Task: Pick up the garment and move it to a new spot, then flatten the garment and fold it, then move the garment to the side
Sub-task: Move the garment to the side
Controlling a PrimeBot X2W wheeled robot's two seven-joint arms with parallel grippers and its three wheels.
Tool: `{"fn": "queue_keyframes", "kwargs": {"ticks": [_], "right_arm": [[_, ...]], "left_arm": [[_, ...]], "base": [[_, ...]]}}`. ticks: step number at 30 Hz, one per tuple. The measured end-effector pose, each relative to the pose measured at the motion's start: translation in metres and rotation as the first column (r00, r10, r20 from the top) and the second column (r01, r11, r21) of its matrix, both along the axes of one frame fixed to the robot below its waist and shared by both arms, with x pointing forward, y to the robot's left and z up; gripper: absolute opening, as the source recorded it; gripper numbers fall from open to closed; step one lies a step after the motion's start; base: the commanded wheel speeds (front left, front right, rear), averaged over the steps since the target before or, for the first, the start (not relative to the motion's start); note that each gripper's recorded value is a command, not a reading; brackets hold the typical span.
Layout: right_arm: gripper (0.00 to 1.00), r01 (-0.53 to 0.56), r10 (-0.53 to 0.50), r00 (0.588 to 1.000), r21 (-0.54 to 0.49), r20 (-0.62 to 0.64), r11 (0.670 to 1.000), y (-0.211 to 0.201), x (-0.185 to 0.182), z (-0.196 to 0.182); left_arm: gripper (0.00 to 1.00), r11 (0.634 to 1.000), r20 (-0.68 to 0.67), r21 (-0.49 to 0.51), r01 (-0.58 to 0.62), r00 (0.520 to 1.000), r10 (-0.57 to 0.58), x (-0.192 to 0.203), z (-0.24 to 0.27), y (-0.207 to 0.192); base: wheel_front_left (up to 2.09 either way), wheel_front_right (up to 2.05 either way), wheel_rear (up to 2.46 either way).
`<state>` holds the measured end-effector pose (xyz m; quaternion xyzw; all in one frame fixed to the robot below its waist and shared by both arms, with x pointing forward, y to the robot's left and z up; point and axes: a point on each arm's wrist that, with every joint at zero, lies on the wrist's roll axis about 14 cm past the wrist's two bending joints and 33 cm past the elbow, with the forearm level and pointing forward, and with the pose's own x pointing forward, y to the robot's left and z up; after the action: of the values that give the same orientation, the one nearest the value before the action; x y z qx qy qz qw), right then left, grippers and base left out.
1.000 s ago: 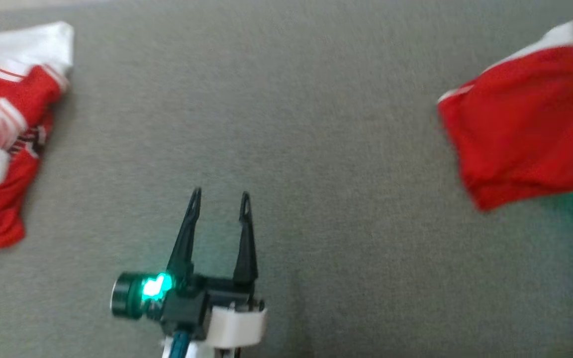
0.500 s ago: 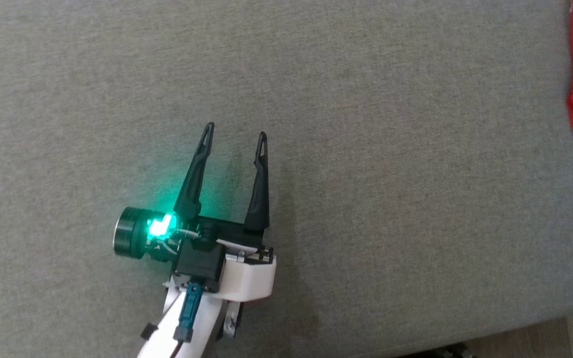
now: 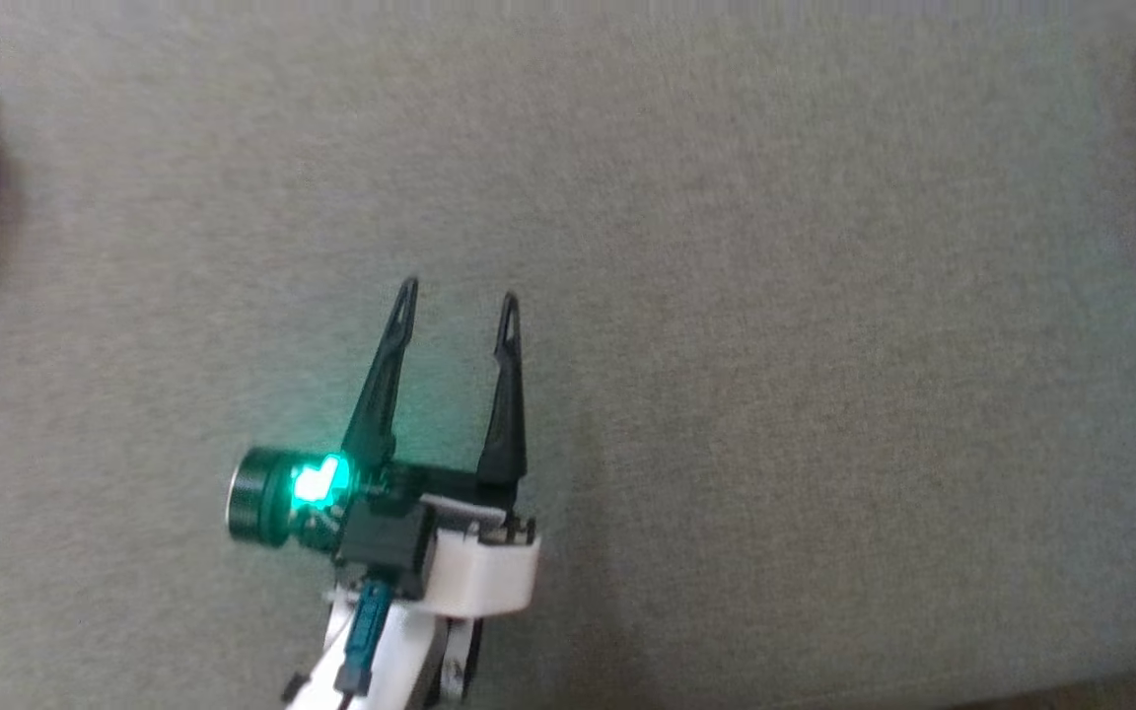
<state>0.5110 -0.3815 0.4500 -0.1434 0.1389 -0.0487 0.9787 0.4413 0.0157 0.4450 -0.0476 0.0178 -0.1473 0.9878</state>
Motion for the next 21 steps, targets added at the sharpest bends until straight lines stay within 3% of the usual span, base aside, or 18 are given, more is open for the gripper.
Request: {"fn": "queue_keyframes", "kwargs": {"ticks": [4, 5, 9, 10, 12, 17, 21], "right_arm": [[1.00, -0.114, 0.116, 0.993, 0.122, -0.006, 0.986, 0.072, -0.029, -0.025], [1.00, -0.157, 0.160, 0.987, 0.179, -0.002, 0.971, 0.102, -0.046, -0.030], [1.00, -0.248, 0.245, 0.968, 0.278, 0.048, 0.928, 0.162, -0.074, -0.025], [1.00, -0.293, 0.279, 0.956, 0.326, 0.091, 0.899, 0.191, -0.089, -0.016], [1.00, -0.331, 0.304, 0.944, 0.363, 0.131, 0.871, 0.216, -0.107, -0.007], [1.00, -0.376, 0.296, 0.923, 0.406, 0.248, 0.833, 0.244, -0.144, 0.023], [1.00, -0.358, 0.247, 0.923, 0.417, 0.297, 0.835, 0.243, -0.170, 0.034]], "left_arm": [[1.00, 0.998, -0.021, -0.011, -0.068, 0.997, 0.068, -0.021, 0.010, 0.021], [1.00, 0.994, -0.043, -0.013, -0.108, 0.993, 0.108, -0.035, 0.011, 0.034], [1.00, 0.984, -0.042, 0.007, -0.179, 0.983, 0.179, -0.063, 0.018, 0.061], [1.00, 0.974, -0.032, 0.008, -0.226, 0.974, 0.226, -0.076, 0.024, 0.077], [1.00, 0.965, -0.023, 0.008, -0.264, 0.964, 0.264, -0.091, 0.028, 0.092], [1.00, 0.957, 0.047, 0.004, -0.289, 0.956, 0.289, -0.121, 0.048, 0.108], [1.00, 0.954, 0.084, -0.005, -0.300, 0.950, 0.300, -0.140, 0.057, 0.116]], "base": [[0.00, 0.00, 0.00], [0.00, 0.00, 0.00], [0.00, 0.00, 0.00], [0.00, 0.00, 0.00], [0.00, 0.00, 0.00], [0.00, 0.00, 0.00], [0.00, 0.00, 0.00]]}}
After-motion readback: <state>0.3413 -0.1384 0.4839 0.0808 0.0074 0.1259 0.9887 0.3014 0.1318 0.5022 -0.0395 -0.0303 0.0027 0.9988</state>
